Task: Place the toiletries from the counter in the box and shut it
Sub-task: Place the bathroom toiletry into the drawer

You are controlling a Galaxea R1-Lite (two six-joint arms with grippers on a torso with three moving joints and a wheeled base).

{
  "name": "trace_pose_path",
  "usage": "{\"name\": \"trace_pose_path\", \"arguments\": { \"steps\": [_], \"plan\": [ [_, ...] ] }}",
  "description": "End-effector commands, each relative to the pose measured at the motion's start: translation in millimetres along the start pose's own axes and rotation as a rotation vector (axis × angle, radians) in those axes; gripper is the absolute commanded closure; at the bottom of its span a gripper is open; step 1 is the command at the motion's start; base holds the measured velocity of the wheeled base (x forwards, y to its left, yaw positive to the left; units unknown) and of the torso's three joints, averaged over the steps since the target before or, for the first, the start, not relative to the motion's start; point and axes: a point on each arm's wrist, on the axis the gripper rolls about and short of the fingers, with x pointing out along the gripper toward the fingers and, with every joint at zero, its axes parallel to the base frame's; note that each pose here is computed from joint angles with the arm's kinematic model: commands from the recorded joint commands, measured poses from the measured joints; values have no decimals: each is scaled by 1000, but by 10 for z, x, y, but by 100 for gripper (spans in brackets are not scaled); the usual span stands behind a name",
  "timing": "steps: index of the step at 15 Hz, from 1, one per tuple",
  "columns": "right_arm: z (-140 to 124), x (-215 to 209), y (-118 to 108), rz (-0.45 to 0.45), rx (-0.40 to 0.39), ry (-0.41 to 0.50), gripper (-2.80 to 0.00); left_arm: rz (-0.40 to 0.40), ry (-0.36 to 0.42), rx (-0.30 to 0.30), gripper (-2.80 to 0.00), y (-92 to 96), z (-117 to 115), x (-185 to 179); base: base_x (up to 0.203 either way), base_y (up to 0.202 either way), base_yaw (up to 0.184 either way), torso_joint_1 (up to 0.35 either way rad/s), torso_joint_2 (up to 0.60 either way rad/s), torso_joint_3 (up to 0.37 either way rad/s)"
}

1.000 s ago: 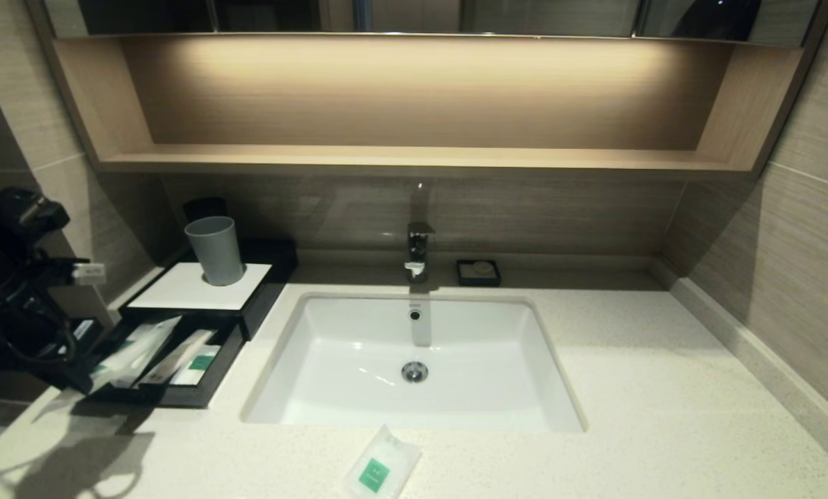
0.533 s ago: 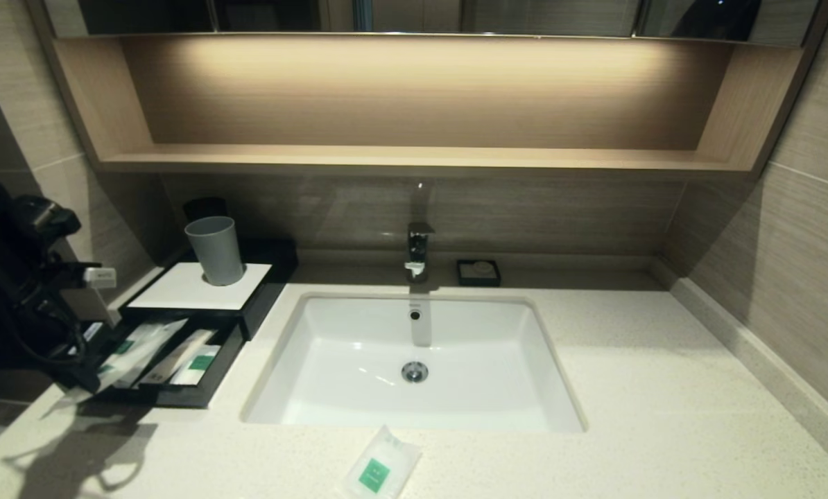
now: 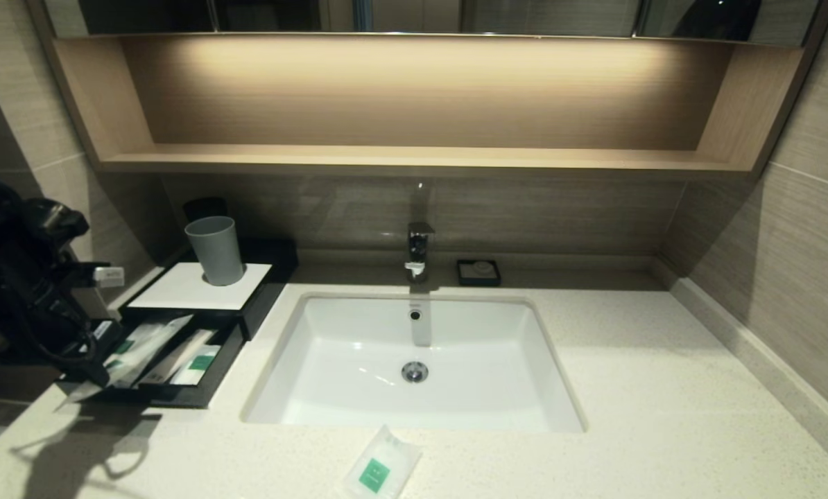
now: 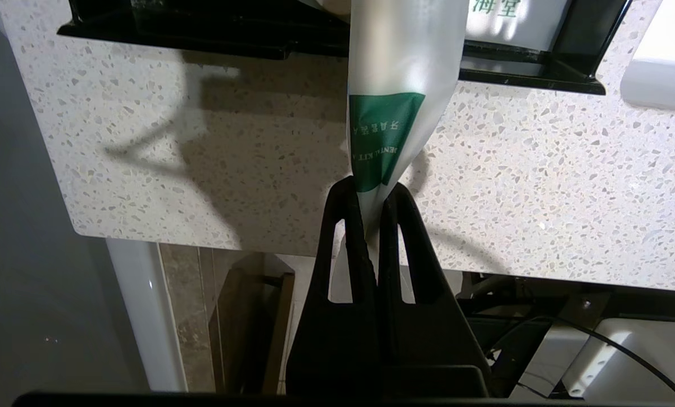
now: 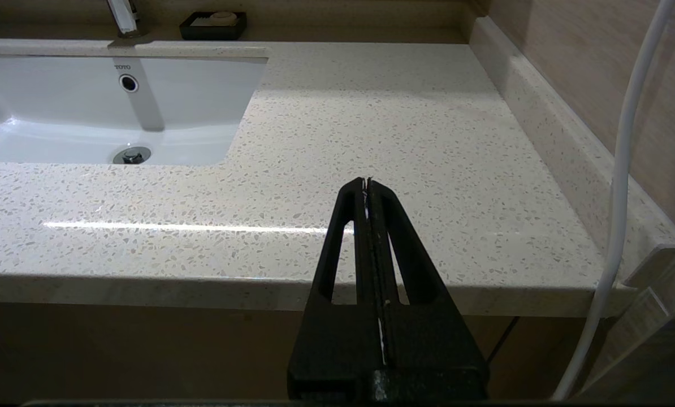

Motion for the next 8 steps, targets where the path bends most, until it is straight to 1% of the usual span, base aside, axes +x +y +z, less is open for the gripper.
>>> {"name": "trace_pose_path", "arguments": {
  "steps": [1,8],
  "plan": [
    [-4,2,0,0,0,3,0,-3,6,6,0,6,22,41,0,0,0,0,0,0],
    [-3,2,0,0,0,1,0,3,-6,6,0,41,112,164,0,0,0,0,0,0]
  ]
}}
